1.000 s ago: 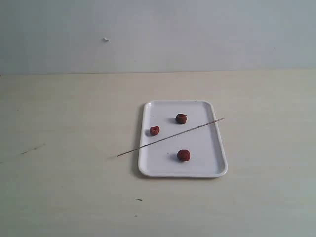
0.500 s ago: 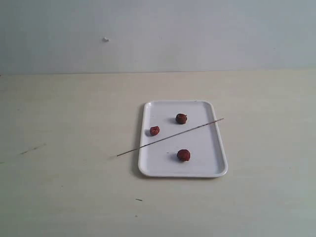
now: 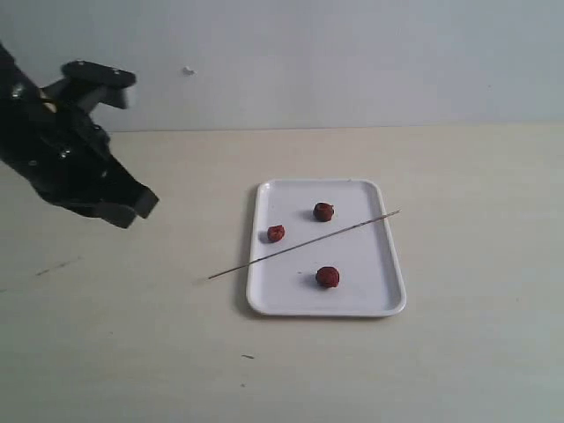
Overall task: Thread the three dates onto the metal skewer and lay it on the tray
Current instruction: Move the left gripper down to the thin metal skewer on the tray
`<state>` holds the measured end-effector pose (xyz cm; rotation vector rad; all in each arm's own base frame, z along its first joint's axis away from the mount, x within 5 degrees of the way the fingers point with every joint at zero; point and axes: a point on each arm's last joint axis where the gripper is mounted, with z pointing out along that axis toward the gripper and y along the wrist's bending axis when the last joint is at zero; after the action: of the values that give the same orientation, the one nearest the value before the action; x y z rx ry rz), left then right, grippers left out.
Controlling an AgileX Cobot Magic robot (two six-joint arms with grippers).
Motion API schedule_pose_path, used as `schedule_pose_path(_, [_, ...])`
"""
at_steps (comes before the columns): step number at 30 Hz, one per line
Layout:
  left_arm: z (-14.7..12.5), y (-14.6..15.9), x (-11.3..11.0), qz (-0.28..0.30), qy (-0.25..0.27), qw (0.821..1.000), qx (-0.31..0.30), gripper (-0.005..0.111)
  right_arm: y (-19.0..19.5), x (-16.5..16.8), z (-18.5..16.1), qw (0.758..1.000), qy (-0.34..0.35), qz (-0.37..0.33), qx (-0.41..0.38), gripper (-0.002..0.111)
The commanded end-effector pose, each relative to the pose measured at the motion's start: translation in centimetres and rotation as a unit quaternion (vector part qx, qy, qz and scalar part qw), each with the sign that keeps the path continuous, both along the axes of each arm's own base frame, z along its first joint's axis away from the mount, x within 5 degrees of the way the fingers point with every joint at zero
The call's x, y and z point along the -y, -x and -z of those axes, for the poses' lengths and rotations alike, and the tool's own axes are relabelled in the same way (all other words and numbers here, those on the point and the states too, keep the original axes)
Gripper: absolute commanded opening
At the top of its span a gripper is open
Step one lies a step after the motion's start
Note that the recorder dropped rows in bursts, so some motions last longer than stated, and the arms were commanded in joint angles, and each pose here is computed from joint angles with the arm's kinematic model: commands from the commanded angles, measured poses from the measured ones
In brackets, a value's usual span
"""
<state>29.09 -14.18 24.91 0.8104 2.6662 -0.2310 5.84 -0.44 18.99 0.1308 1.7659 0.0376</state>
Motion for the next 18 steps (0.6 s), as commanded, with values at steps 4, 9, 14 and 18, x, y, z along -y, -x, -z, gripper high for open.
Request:
schedule_pose_path(4, [0.1,-0.4,4.5,0.142,-0.060,0.987,-0.042,0.000,0.0,0.0,0.1,1.000,0.003,0.003,0.001,0.000])
schedule_pose_path(9, [0.3,0.2,7.0,0.262,-0.097,0.957,-0.071,0.000,0.0,0.0,0.1,1.000,0.003,0.003,0.001,0.000])
schedule_pose_path(14, [0.3,0.3,9.5,0.318,-0.110,0.941,-0.025,0.000,0.0,0.0,0.1,1.000,0.003,0.003,0.001,0.000])
schedule_pose_path(18, [1.1,0.9,11.3,0.385,-0.124,0.915,-0.012,0.009,0.0,0.0,0.1,1.000,0.003,0.003,0.001,0.000])
